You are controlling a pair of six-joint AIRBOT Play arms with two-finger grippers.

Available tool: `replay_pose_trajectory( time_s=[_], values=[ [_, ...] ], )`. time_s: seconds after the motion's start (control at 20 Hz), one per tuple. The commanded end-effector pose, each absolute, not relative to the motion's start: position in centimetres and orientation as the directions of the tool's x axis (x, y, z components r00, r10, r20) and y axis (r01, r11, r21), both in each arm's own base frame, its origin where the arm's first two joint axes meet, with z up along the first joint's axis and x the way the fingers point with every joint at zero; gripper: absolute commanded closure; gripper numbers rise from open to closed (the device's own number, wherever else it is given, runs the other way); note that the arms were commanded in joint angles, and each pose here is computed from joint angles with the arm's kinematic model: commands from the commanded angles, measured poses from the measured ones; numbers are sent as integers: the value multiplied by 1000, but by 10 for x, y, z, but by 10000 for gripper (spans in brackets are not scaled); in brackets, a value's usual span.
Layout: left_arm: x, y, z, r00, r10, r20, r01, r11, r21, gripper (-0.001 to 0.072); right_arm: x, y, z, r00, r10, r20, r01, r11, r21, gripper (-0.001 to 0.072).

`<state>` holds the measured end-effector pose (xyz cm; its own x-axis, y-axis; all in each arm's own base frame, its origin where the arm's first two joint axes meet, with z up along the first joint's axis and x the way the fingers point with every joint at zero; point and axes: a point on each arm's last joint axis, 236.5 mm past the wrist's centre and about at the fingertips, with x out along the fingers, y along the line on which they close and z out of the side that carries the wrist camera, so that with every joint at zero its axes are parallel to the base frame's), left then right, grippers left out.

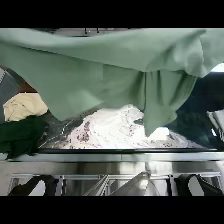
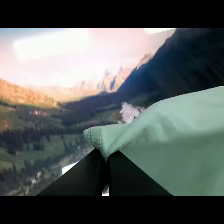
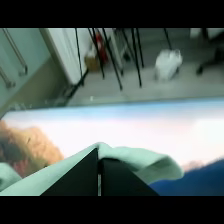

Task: Fold the shirts.

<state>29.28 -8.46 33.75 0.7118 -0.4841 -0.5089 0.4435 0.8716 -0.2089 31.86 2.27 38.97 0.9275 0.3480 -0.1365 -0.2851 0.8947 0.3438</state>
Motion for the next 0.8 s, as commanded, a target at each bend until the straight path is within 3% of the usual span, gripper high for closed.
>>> replay_pose_trajectory(
  time_s=[0.0, 0.15, 0.3, 0.35, 0.4, 0.45, 0.5, 0.55, 0.75],
  values=[
    [304, -87, 253, 574, -511, -640, 397, 857, -329, 691, 356, 14, 298, 821, 441, -363, -179, 802, 569, 693],
    [341, -97, 160, 446, -546, -709, 351, 835, -423, 691, 401, 30, 183, 645, 570, -509, -62, 703, 709, 693],
    [389, -97, 74, 378, -538, -753, 271, 842, -466, 691, 455, 23, 71, 569, 558, -604, 56, 707, 705, 692],
    [406, -93, 48, 372, -527, -764, 226, 850, -476, 692, 467, 21, 43, 553, 563, -614, 104, 685, 721, 607],
    [419, -89, 25, 351, -521, -778, 193, 853, -484, 685, 475, 18, 19, 534, 574, -620, 147, 659, 737, 292],
    [430, -84, 10, 332, -521, -787, 168, 853, -494, 461, 479, 15, 0, 512, 579, -635, 172, 655, 736, 189],
    [440, -76, 0, 311, -524, -793, 147, 851, -505, 200, 481, 12, -12, 499, 582, -643, 175, 659, 732, 193],
    [446, -69, -5, 287, -533, -796, 131, 845, -518, -13, 482, 6, -19, 496, 578, -647, 184, 659, 730, 197],
    [440, -29, -1, 185, -580, -793, -13, 806, -592, -9, 457, -29, -17, 462, 558, -689, 178, 703, 689, 214]
  ],
)
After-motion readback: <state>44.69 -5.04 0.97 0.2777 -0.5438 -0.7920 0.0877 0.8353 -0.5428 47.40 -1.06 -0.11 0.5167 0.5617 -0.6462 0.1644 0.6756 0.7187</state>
